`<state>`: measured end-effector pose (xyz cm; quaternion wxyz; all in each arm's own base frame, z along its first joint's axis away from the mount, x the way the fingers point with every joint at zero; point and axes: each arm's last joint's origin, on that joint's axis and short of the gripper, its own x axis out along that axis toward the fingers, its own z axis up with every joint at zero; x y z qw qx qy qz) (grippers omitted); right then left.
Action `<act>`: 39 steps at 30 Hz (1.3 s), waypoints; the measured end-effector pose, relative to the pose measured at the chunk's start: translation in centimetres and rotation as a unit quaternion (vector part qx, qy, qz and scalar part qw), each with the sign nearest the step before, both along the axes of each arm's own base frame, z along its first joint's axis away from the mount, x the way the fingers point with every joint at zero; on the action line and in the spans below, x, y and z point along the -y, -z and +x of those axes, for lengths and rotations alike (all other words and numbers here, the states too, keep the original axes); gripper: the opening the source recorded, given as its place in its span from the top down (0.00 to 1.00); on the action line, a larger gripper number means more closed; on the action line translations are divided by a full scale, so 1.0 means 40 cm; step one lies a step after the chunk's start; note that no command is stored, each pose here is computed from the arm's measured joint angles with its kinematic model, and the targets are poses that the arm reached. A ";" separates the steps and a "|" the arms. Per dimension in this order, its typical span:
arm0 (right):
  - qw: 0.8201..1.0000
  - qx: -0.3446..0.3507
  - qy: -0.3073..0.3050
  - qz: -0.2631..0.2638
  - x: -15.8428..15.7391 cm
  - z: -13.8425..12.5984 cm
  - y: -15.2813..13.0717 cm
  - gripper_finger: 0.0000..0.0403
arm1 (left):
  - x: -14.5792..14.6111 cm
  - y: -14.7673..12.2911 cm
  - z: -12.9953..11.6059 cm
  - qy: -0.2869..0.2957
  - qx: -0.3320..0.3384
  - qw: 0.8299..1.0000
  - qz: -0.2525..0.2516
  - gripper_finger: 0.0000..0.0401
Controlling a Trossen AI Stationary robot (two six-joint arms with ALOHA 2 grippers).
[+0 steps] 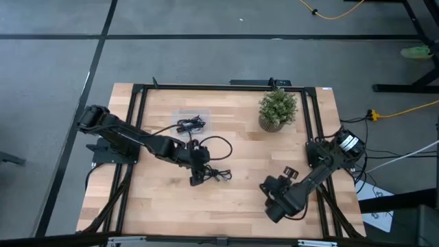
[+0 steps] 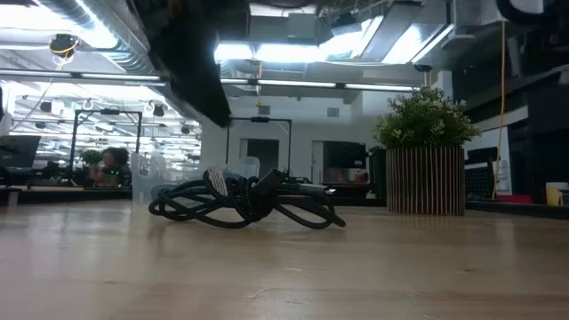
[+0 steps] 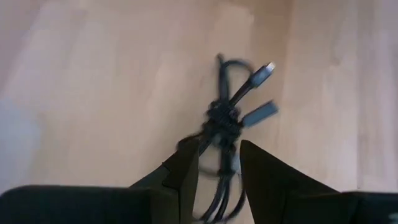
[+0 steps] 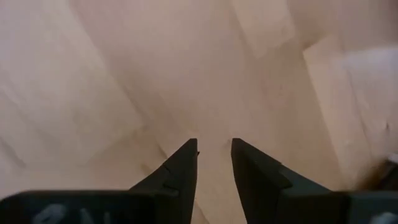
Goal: Pick and place USB-C Cables
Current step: Put the black USB cable into the transparent bin
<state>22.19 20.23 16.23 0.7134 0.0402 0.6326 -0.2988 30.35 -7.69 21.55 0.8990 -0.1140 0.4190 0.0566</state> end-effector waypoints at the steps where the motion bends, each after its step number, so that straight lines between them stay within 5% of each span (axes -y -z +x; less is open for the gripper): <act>1: 1.000 0.007 0.006 -0.006 -0.002 -0.006 0.003 0.74 | 0.004 -0.017 0.001 -0.002 -0.018 1.000 0.012 0.72; 5: 0.998 0.058 0.012 -0.033 -0.010 -0.011 0.005 0.74 | 0.018 -0.064 0.009 0.002 -0.059 0.998 0.029 0.72; 12: 0.981 0.182 -0.029 -0.055 -0.038 0.013 0.003 0.74 | 0.051 0.003 0.010 0.019 -0.128 0.991 0.031 0.72; 34: 0.982 0.168 -0.044 -0.069 -0.033 0.008 0.002 0.74 | 0.064 0.193 0.080 0.018 -0.199 0.979 0.034 0.73; 39: 0.983 0.166 -0.044 -0.072 -0.032 0.007 0.002 0.74 | 0.068 0.187 0.081 0.020 -0.196 0.980 0.035 0.88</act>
